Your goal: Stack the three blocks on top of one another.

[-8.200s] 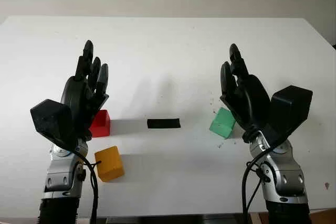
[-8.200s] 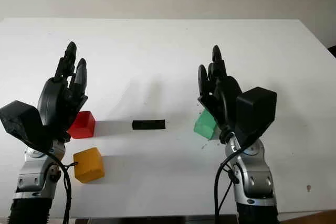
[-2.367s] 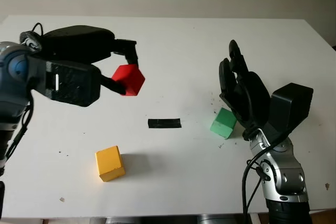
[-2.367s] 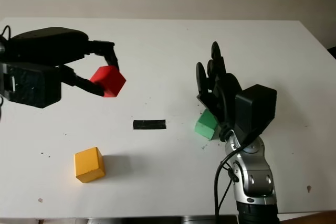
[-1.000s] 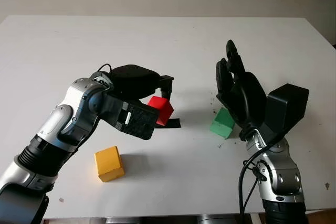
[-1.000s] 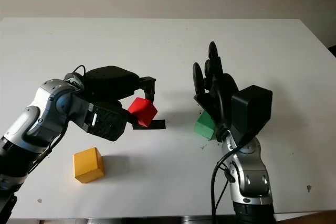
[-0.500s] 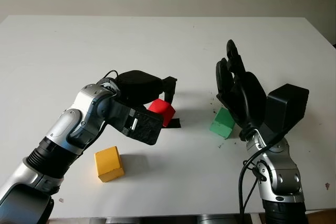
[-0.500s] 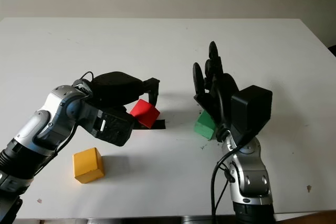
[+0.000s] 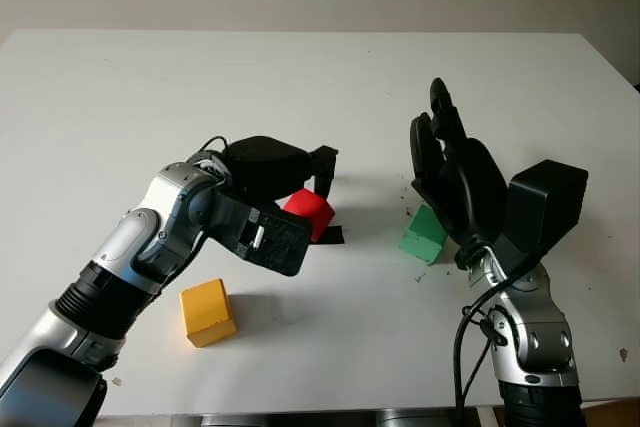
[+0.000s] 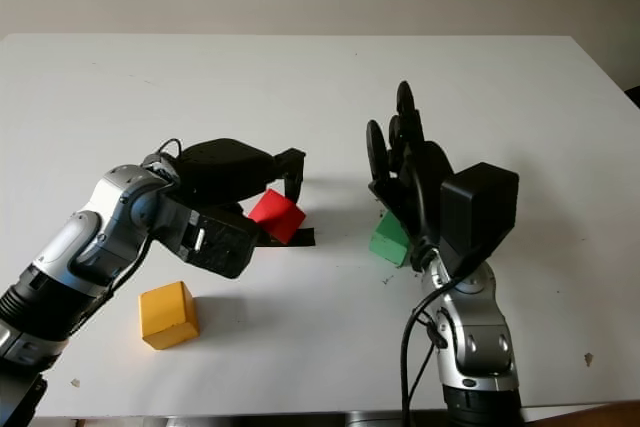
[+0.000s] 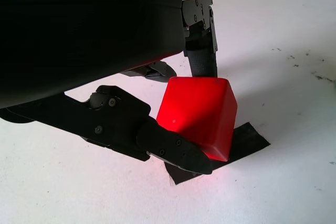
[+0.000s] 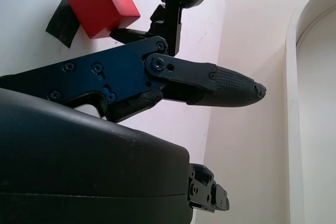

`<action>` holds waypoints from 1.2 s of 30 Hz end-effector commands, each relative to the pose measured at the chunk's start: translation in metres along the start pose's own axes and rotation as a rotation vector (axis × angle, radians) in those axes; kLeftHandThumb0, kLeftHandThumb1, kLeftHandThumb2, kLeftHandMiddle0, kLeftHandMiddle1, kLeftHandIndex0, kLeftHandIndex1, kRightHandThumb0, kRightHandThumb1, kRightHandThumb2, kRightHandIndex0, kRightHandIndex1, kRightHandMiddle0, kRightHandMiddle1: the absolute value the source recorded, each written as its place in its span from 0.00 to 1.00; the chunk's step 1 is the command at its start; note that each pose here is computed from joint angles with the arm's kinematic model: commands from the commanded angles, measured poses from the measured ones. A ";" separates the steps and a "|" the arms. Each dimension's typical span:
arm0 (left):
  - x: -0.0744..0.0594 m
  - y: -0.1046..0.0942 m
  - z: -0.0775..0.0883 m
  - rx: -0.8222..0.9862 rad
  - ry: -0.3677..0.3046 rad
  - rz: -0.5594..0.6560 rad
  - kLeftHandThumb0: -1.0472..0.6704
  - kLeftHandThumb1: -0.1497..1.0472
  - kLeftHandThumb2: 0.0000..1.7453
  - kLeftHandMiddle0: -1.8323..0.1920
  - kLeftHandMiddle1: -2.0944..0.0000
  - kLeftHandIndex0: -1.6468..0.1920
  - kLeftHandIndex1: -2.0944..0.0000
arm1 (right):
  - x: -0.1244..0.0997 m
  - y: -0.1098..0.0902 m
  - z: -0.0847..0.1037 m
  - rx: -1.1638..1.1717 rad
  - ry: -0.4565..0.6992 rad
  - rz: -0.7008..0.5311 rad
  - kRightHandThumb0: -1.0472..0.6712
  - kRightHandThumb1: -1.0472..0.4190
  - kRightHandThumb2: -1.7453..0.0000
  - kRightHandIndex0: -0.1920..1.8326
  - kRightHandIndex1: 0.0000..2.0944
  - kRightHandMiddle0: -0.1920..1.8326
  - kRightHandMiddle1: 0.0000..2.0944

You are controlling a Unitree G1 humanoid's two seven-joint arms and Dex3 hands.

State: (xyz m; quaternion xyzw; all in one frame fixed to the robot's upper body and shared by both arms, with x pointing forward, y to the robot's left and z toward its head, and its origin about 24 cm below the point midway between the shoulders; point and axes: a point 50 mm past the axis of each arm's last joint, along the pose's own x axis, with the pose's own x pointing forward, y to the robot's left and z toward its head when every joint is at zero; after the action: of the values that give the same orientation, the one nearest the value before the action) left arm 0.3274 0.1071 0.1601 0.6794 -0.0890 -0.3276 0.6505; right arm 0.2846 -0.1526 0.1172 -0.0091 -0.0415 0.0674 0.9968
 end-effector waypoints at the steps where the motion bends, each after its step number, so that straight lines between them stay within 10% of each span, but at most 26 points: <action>1: 0.001 0.002 0.001 0.005 -0.004 -0.005 0.40 0.99 0.03 0.69 0.96 0.90 0.01 | -0.001 0.000 0.003 -0.003 -0.014 -0.003 0.18 0.00 0.66 0.00 0.00 0.00 0.00; 8: 0.001 0.001 0.000 0.021 -0.007 -0.039 0.38 0.98 0.03 0.72 0.98 0.85 0.02 | -0.001 -0.001 0.003 -0.005 -0.018 -0.001 0.18 0.00 0.66 0.00 0.00 0.00 0.00; 17: 0.002 0.001 0.000 0.012 0.009 -0.048 0.35 0.97 0.03 0.78 0.98 0.81 0.54 | -0.001 -0.001 0.003 -0.011 -0.009 -0.004 0.18 0.00 0.66 0.00 0.00 0.00 0.00; 36: -0.003 0.007 -0.006 -0.026 0.000 -0.022 0.25 0.96 0.03 0.90 0.99 0.91 0.95 | -0.002 -0.001 0.003 -0.013 -0.008 0.002 0.18 0.00 0.66 0.00 0.00 0.00 0.00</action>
State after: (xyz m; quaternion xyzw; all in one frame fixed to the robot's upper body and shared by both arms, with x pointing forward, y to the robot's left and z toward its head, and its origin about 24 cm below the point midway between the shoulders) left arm 0.3279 0.1087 0.1581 0.6741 -0.0697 -0.3492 0.6472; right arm 0.2845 -0.1524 0.1168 -0.0134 -0.0395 0.0700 0.9967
